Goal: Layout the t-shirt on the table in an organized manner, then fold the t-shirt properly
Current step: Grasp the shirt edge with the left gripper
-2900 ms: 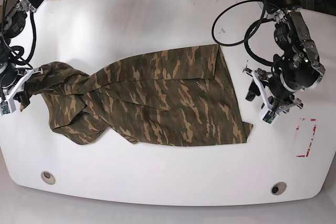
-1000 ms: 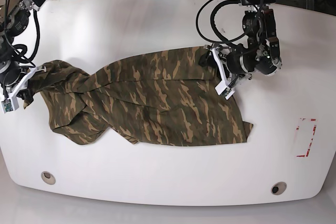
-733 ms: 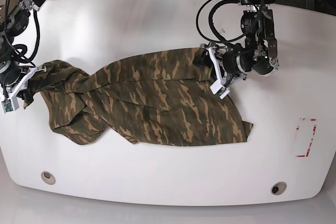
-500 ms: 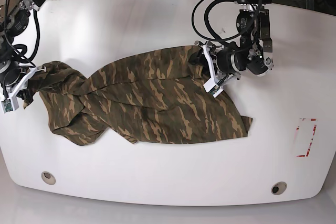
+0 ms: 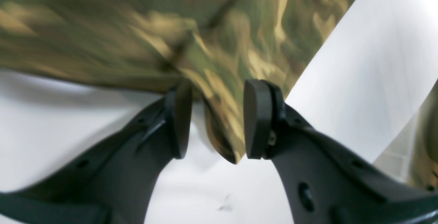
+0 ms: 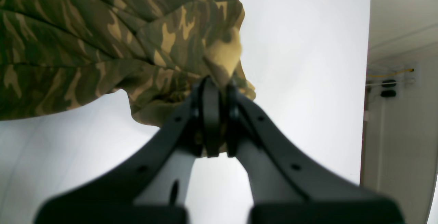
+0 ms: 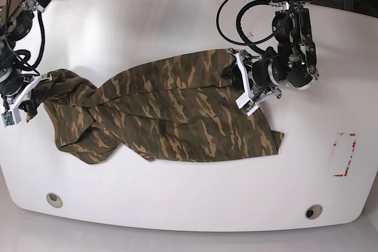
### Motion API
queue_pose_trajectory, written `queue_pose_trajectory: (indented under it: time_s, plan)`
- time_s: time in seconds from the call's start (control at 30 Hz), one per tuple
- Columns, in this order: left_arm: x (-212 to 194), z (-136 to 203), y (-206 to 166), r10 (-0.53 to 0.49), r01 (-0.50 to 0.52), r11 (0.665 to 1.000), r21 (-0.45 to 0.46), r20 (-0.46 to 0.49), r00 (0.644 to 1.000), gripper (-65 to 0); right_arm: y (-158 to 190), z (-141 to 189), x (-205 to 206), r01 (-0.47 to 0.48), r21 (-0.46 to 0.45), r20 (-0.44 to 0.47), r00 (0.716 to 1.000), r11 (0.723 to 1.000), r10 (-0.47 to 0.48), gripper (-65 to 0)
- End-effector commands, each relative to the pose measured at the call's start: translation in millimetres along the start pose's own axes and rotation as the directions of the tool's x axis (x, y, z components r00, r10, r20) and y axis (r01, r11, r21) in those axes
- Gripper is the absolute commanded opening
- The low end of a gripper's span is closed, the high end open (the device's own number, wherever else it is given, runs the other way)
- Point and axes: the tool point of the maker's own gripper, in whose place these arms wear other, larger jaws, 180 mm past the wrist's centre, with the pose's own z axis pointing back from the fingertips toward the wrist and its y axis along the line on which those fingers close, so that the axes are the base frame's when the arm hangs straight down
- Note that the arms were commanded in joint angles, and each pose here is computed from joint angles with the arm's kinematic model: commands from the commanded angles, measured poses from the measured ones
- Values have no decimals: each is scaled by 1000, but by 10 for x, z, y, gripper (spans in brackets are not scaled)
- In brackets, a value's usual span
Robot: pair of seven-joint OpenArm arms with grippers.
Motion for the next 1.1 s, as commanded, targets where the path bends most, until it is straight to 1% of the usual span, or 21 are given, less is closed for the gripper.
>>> queue_pose_trajectory:
  time_s: [0.0, 0.1, 0.17, 0.27, 0.37, 0.5, 0.8, 0.9, 1.07]
  plan:
    - [111, 127, 84, -26, 25, 999, 41, 28, 999, -425, -82, 69, 144, -19, -25, 46, 999, 999, 20, -650]
    - [126, 144, 115, -28, 27, 998, 51, 27, 999, -393, -82, 69, 144, -19, -25, 46, 999, 999, 20, -650]
    - [135, 145, 133, -28, 27, 998, 55, 28, 999, -343, -86, 71, 144, -18, -27, 47, 999, 999, 19, -650]
    - [159, 112, 146, -21, 20, 999, 47, 29, 999, -292, -86, 71, 144, -18, -27, 47, 999, 999, 19, -650]
    - [168, 62, 156, -12, 11, 999, 34, 24, 1000, -290, -86, 71, 144, -18, -27, 47, 999, 999, 19, -650]
    - [205, -67, 96, 33, -32, 999, -9, 36, 999, -290, -86, 71, 144, -18, -27, 47, 999, 999, 19, -650]
    - [74, -266, 75, 98, -98, 993, -63, 8, 995, -290, -86, 71, 144, -18, -27, 47, 999, 999, 19, -650]
    - [30, -302, 56, 107, -107, 991, -74, -6, 994, -290, -86, 71, 144, -18, -27, 47, 999, 999, 19, -650]
    - [38, -333, -33, 77, -78, 993, -93, -16, 997, -290, -86, 71, 144, -18, -27, 47, 999, 999, 19, -650]
